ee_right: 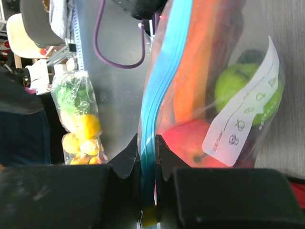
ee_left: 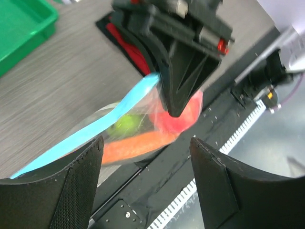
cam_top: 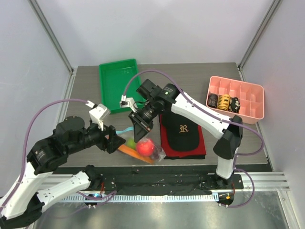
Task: Open the zip-top bag and remove the fake food
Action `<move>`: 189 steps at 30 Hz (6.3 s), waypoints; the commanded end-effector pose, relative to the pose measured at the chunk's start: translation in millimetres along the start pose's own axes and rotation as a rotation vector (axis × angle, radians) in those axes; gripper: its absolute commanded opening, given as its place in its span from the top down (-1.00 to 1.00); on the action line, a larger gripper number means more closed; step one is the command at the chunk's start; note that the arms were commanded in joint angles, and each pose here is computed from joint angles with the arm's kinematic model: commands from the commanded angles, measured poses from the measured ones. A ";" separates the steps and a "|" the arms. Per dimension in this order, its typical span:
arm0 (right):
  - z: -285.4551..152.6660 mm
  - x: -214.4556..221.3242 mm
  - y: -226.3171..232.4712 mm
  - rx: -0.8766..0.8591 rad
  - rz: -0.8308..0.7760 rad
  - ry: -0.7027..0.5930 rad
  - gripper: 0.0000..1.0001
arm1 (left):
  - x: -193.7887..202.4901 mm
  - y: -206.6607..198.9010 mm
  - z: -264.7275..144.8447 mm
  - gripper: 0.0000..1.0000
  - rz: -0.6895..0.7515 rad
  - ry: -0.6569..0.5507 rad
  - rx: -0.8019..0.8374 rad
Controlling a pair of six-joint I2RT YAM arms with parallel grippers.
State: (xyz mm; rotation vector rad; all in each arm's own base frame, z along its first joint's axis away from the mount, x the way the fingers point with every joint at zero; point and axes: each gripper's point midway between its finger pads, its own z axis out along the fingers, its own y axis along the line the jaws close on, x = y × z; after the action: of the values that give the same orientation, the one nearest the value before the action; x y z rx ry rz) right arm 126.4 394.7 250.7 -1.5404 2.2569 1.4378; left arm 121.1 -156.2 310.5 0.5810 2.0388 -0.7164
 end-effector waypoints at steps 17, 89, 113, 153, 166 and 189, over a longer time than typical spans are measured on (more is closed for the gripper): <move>-34.2 -0.9 95.3 -0.146 -0.081 -0.101 0.97 | -6.3 -47.1 37.2 -0.39 0.110 0.007 0.295; -14.3 -53.2 9.7 -0.182 0.014 -0.545 0.97 | 2.9 5.6 29.8 -0.48 -0.374 -0.059 -0.079; -66.4 -66.4 -51.1 0.007 0.078 -0.685 0.97 | -15.7 36.3 50.1 -0.16 -0.479 -0.110 -0.264; -69.7 -62.6 -53.4 -0.050 0.066 -0.637 0.97 | -26.2 27.8 107.0 0.57 -0.514 0.025 0.162; -90.3 -87.9 -95.3 0.122 0.266 -0.881 0.97 | -9.1 43.7 95.7 0.99 -0.467 0.084 0.031; -46.5 -43.1 -40.8 -0.092 -0.033 -0.524 -0.45 | -26.2 26.7 80.2 1.00 -0.424 -0.038 0.120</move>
State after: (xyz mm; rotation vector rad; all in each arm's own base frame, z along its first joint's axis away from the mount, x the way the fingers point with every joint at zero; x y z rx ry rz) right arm 241.8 383.6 256.2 -0.7736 2.0033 1.6353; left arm 190.7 -182.9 258.0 0.0743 2.2236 -1.0404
